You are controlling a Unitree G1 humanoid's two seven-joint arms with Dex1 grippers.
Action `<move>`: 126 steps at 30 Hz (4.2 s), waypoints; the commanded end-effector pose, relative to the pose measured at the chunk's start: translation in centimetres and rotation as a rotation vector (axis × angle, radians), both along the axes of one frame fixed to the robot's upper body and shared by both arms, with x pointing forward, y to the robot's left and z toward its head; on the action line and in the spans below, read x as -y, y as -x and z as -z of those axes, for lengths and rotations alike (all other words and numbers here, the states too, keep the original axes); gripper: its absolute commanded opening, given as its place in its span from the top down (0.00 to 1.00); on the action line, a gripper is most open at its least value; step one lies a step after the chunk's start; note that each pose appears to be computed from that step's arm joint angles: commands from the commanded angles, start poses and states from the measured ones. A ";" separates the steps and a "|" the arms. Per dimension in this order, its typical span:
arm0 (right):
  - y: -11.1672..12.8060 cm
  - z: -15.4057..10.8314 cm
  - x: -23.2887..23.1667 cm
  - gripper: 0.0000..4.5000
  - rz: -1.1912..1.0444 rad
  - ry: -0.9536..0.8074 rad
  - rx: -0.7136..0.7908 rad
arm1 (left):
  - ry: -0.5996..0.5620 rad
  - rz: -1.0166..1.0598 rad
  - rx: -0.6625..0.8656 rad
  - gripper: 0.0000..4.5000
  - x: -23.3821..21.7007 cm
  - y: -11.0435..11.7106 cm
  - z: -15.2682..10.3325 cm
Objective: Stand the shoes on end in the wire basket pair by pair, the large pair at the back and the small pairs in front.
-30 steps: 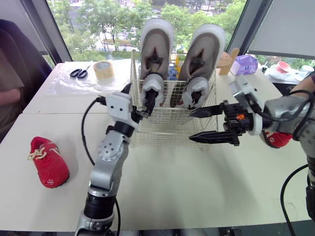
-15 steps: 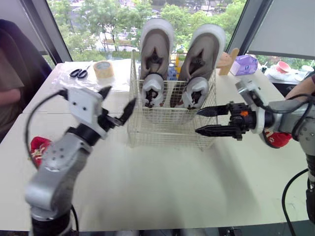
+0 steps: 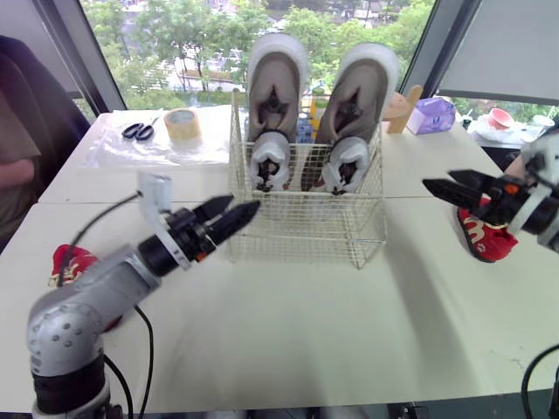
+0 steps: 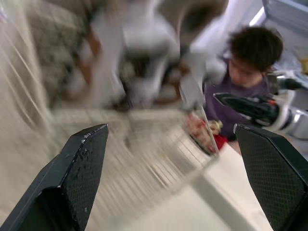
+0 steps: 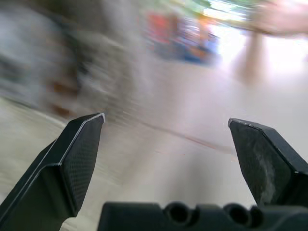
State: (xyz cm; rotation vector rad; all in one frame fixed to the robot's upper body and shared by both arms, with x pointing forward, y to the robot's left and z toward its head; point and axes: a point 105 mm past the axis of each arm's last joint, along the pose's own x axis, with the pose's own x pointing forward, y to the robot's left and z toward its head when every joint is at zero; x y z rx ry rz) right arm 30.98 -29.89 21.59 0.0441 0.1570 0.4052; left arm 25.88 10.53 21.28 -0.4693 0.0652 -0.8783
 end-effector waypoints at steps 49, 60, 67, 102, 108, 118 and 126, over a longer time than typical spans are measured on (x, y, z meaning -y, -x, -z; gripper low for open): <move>-4.2 9.9 10.4 0.52 0.677 0.063 0.124 | -0.019 0.340 -0.023 0.00 2.9 5.4 -0.5; -3.2 -21.7 -2.7 0.52 0.044 -0.170 0.924 | 0.385 0.253 0.198 0.00 -2.7 0.7 -12.9; 1.0 -21.7 -15.2 0.52 -0.537 0.101 0.900 | 0.527 0.172 0.330 0.00 -5.9 0.1 -18.2; 1.6 -14.6 -21.6 0.10 -0.838 0.486 0.855 | 0.288 0.433 0.203 0.95 -3.5 -0.4 -17.1; 0.2 -15.2 -18.0 0.01 -0.692 0.114 0.693 | 0.456 0.342 0.263 0.95 -4.8 -0.3 -17.8; 2.1 -16.1 -22.1 0.01 -0.768 -0.979 0.413 | 0.746 0.226 0.389 0.95 -2.9 -0.4 -17.7; 3.1 -17.1 -23.6 0.01 -0.793 -1.051 0.406 | 0.688 0.231 0.361 0.95 -0.8 -1.0 -15.8</move>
